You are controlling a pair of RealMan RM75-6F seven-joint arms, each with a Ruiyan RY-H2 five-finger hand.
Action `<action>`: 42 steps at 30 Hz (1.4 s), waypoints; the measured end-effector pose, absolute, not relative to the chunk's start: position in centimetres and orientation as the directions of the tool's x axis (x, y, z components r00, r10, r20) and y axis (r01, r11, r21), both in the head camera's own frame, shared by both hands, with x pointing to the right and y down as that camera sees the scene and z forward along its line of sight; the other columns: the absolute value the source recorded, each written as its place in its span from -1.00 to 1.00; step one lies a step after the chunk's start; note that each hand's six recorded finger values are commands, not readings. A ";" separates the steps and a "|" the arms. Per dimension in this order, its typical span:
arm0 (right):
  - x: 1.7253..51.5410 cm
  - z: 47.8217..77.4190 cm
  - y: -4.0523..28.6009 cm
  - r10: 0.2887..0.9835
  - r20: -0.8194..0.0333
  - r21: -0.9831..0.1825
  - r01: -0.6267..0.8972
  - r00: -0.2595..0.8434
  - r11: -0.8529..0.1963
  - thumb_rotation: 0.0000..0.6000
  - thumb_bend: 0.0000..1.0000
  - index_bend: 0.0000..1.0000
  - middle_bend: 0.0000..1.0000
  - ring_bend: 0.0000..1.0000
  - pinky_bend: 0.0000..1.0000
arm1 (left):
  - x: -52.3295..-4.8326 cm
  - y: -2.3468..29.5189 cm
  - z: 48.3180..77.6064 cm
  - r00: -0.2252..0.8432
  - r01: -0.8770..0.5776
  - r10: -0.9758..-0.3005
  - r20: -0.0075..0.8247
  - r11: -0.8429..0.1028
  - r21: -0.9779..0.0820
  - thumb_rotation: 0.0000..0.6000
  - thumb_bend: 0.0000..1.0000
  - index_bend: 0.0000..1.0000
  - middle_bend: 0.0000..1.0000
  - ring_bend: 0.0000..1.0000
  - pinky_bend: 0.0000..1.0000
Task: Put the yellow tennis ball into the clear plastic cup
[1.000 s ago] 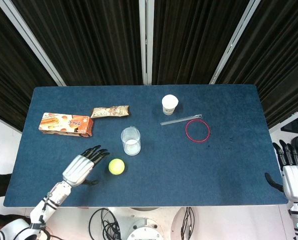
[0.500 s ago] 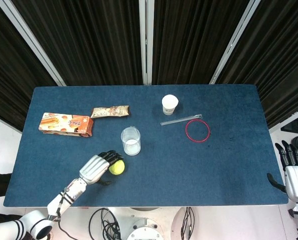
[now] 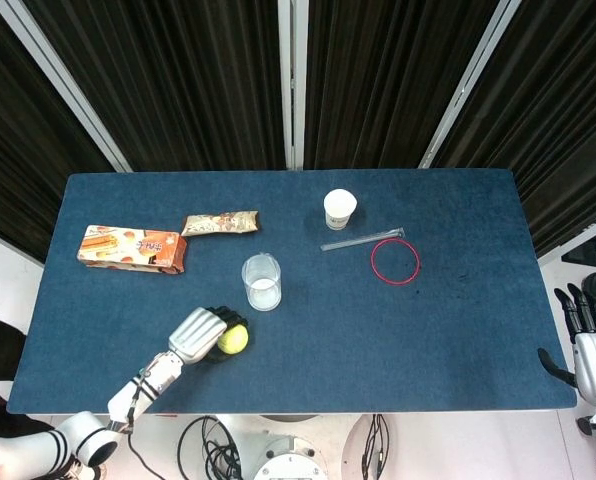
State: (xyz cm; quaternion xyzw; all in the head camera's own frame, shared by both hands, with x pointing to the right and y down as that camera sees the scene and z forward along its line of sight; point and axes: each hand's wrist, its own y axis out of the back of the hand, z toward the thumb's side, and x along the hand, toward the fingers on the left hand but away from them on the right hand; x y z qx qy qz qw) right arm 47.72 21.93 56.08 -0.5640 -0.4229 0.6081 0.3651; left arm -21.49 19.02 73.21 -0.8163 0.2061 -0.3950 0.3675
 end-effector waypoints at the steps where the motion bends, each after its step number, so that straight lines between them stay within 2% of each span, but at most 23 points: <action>1: 47.7 56.1 21.9 0.920 -0.378 -0.926 0.034 -0.098 -0.377 1.00 -0.59 -1.00 -1.00 -1.00 -1.00 | -21.5 18.9 73.2 0.602 -0.050 -0.633 0.487 -0.639 -0.768 1.00 -0.49 -0.11 -0.11 -0.17 0.31; 8: 47.9 56.4 21.8 0.918 -0.384 -0.923 0.036 -0.102 -0.383 1.00 -0.59 -1.00 -1.00 -1.00 -1.00 | -21.6 18.2 72.8 0.599 -0.089 -0.672 0.437 -0.597 -0.797 1.00 -0.43 0.02 0.03 0.00 0.46; 14: 47.9 56.1 21.7 0.920 -0.378 -0.926 0.037 -0.101 -0.376 1.00 -0.59 -1.00 -1.00 -1.00 -1.00 | -22.6 17.2 70.9 0.579 -0.126 -0.712 0.396 -0.559 -0.820 1.00 -0.43 0.03 0.04 0.02 0.46; 20: 47.5 55.6 21.4 0.930 -0.357 -0.934 0.048 -0.084 -0.354 1.00 -0.58 -1.00 -1.00 -1.00 -1.00 | -26.0 14.2 68.0 0.508 -0.073 -0.776 0.374 -0.471 -0.879 1.00 -0.43 0.12 0.09 0.05 0.49; 26: 46.8 54.7 21.1 0.942 -0.329 -0.944 0.052 -0.061 -0.326 1.00 -0.59 -1.00 -1.00 -1.00 -1.00 | -28.0 9.8 64.6 0.398 -0.115 -0.845 0.358 -0.433 -0.894 1.00 -0.43 0.13 0.09 0.04 0.47; 32: 46.6 54.1 21.0 0.947 -0.315 -0.949 0.048 -0.060 -0.313 1.00 -0.59 -1.00 -1.00 -1.00 -1.00 | -25.2 7.5 62.4 0.422 -0.203 -0.846 0.326 -0.439 -0.875 1.00 -0.43 0.12 0.10 0.04 0.49; 42: 46.6 54.1 21.0 0.944 -0.322 -0.946 0.048 -0.067 -0.319 1.00 -0.59 -1.00 -1.00 -1.00 -1.00 | -18.9 6.4 63.2 0.506 -0.246 -0.803 0.315 -0.484 -0.840 1.00 -0.42 0.12 0.11 0.05 0.49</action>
